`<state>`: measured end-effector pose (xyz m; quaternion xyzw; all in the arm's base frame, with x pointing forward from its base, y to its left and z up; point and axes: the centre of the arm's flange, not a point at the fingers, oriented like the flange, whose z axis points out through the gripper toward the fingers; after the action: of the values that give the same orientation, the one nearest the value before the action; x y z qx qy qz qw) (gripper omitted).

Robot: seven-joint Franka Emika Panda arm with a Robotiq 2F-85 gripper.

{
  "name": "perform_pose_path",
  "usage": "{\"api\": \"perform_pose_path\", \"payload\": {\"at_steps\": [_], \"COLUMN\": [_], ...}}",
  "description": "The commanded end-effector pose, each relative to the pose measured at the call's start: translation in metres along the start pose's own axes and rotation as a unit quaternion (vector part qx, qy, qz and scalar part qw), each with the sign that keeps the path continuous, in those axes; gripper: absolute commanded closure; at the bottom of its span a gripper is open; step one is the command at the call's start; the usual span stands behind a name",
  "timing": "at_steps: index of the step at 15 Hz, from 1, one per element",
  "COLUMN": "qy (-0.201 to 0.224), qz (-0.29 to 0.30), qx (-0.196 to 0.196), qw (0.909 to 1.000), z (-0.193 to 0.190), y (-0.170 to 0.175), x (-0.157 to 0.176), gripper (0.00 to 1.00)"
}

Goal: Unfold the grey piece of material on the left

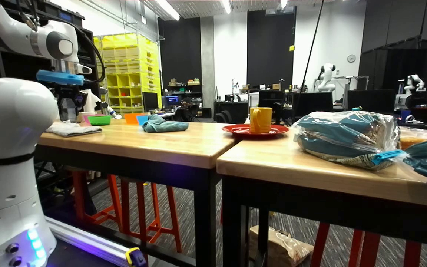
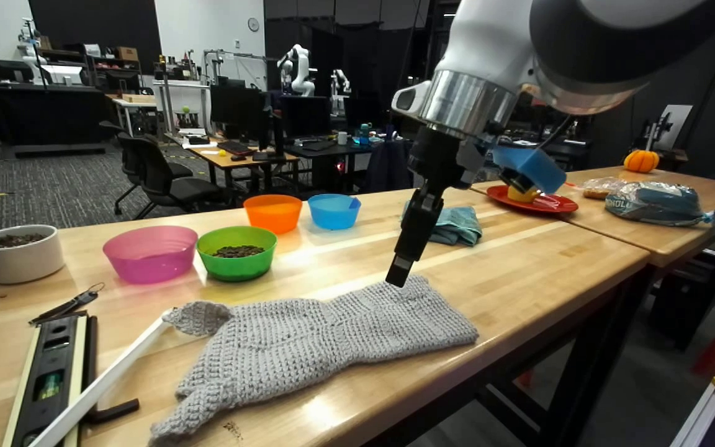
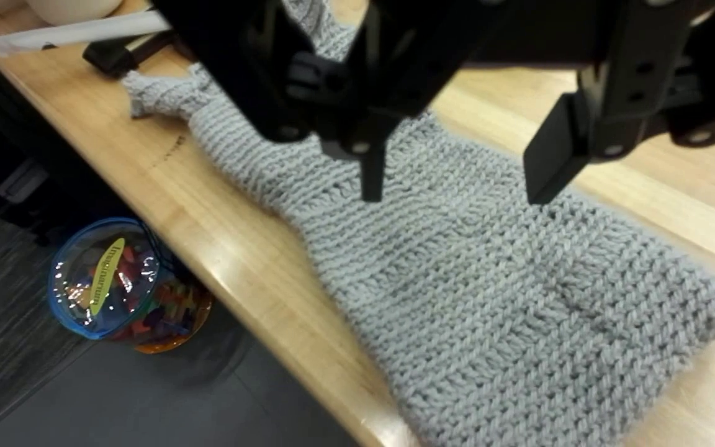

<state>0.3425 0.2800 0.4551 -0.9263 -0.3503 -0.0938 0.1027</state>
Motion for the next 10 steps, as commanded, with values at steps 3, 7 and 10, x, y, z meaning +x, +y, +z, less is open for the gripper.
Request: {"api": "perform_pose_path", "payload": {"at_steps": [3,7,10], "qy": [-0.008,-0.015,-0.018], "qz": [-0.011,-0.004,0.002], "qx": [0.005,-0.001,0.005], "qw": [0.9999,0.9999,0.9998], "z": [-0.029,-0.045,-0.056], "y": [0.001,0.009,0.015], "x": [-0.025,-0.041,-0.055], "gripper": [0.01,0.0,0.0]}}
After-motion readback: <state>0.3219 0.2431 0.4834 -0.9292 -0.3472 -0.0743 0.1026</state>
